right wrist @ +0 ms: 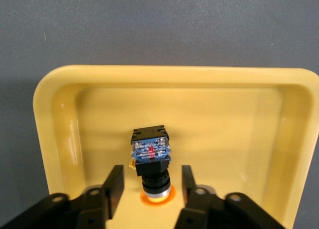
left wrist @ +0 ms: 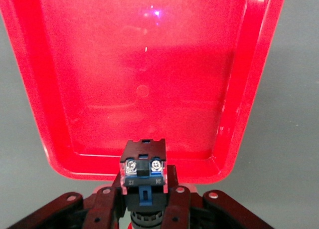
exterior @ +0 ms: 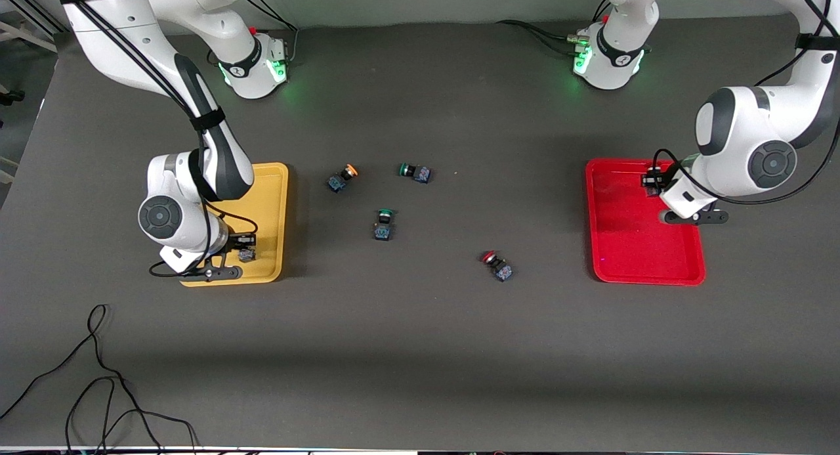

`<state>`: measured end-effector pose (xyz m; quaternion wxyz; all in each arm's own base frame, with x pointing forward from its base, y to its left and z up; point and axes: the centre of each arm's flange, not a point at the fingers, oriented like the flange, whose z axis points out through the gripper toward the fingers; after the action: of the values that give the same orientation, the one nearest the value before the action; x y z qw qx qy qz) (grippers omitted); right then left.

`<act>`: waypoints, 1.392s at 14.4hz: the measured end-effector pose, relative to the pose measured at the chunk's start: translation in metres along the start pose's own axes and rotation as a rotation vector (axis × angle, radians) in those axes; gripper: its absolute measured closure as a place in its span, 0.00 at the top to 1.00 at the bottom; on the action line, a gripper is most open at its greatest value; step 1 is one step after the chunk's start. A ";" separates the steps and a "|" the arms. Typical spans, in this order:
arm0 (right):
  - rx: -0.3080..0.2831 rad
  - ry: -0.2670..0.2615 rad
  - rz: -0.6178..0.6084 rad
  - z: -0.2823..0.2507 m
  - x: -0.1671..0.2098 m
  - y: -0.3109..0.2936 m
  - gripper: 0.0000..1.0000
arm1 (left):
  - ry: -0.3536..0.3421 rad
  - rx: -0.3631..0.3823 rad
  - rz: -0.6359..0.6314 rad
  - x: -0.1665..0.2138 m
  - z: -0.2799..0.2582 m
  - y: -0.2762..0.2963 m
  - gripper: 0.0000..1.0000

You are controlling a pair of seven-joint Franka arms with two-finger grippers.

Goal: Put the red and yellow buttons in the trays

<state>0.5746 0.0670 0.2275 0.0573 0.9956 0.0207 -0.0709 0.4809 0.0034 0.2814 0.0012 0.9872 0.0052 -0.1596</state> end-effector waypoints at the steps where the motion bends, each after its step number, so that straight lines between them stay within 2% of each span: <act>1: 0.001 0.002 0.001 -0.001 0.000 0.000 0.70 | 0.031 -0.002 0.001 0.000 0.009 0.001 0.33; 3: 0.018 0.008 0.042 -0.012 0.000 -0.003 0.90 | 0.053 -0.008 0.004 -0.004 0.032 0.002 0.33; 4: 0.045 0.009 0.079 -0.023 -0.002 -0.008 0.99 | 0.068 -0.013 0.004 -0.005 0.041 0.002 0.33; 6: 0.123 0.015 0.141 -0.053 -0.009 -0.036 1.00 | 0.110 -0.029 -0.004 -0.004 0.061 -0.001 0.33; 7: 0.145 0.017 0.166 -0.069 -0.015 -0.054 1.00 | 0.112 -0.039 -0.013 -0.004 0.070 -0.005 0.36; 11: 0.178 0.045 0.210 -0.116 -0.035 -0.092 1.00 | 0.094 -0.043 -0.021 0.002 0.063 -0.010 0.78; 12: 0.188 0.052 0.222 -0.122 -0.036 -0.091 1.00 | 0.072 -0.037 -0.019 0.005 0.049 -0.010 0.90; 13: 0.202 0.056 0.238 -0.126 -0.036 -0.091 1.00 | 0.049 -0.030 -0.013 0.010 0.028 -0.008 0.99; 16: 0.225 0.066 0.252 -0.131 -0.039 -0.106 1.00 | 0.012 -0.004 0.025 0.025 -0.065 0.013 1.00; 18: 0.232 0.061 0.262 -0.131 -0.041 -0.112 1.00 | 0.030 0.012 0.045 0.029 -0.127 0.044 1.00; 20: 0.281 0.057 0.303 -0.129 -0.042 -0.120 1.00 | 0.066 0.014 0.052 0.035 -0.171 0.082 1.00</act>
<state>0.5450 0.1998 0.3472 -0.0729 0.9871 -0.1378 -0.0356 0.5683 -0.0776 0.4327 -0.0015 0.9917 -0.0215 -0.1268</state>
